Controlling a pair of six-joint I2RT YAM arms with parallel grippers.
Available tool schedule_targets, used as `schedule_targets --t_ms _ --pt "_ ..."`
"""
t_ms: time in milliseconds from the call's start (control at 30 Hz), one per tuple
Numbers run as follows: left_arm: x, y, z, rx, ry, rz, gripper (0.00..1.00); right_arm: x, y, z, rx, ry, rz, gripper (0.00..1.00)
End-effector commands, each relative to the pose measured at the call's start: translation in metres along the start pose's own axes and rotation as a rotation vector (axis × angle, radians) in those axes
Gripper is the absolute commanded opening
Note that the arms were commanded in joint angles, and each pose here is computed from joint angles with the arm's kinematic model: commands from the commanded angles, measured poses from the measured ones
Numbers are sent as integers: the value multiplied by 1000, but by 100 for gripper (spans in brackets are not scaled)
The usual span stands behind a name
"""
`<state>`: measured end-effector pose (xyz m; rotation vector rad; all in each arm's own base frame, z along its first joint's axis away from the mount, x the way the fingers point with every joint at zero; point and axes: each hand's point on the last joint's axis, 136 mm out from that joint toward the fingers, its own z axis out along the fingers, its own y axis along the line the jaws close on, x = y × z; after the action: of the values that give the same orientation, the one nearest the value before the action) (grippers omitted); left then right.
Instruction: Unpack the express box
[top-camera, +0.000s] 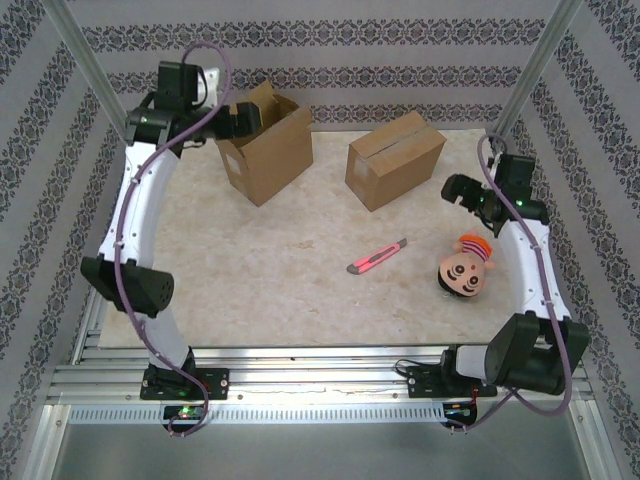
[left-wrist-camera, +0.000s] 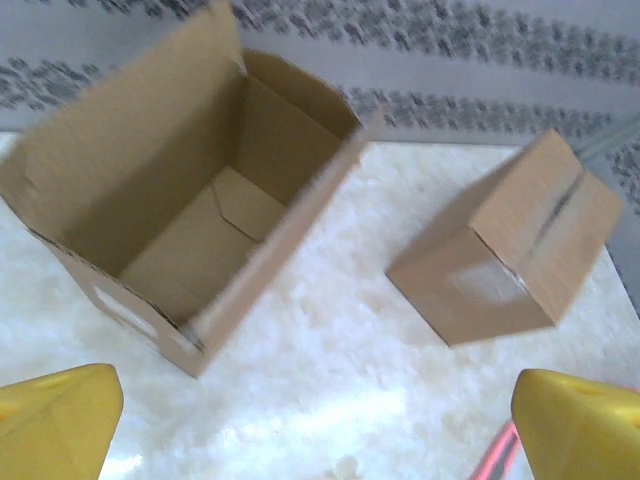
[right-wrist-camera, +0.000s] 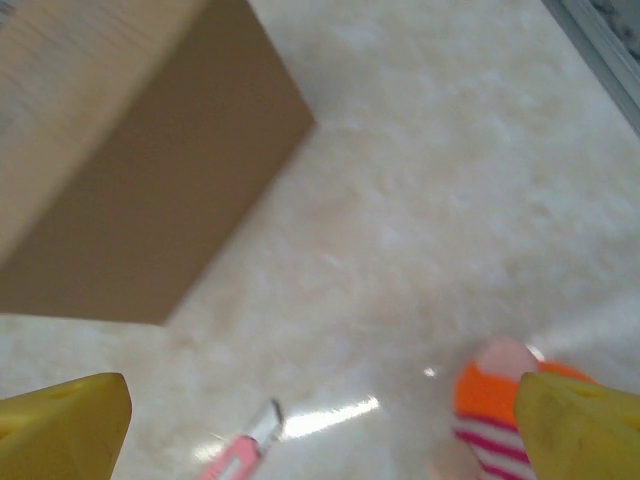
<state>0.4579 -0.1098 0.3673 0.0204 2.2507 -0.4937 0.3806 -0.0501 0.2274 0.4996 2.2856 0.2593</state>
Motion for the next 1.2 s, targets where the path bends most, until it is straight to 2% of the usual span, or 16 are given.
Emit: schedule_targets --t_ms 0,233,500,700,867,1167 --pt "10 -12 1 58 -37 26 100 -43 32 11 -158 -63 -44 98" --pt "47 -19 -8 104 -18 2 100 -111 56 73 -254 -83 -79 98" --pt "77 -18 -6 91 50 20 100 -139 69 152 -326 -5 -63 98" --pt "89 -18 -4 80 84 17 100 -131 80 190 -348 76 -79 98" --pt "91 -20 -3 86 91 14 100 -109 93 203 -433 143 -71 96" --pt "96 -26 -5 103 102 15 100 -56 117 203 -523 270 -143 81"
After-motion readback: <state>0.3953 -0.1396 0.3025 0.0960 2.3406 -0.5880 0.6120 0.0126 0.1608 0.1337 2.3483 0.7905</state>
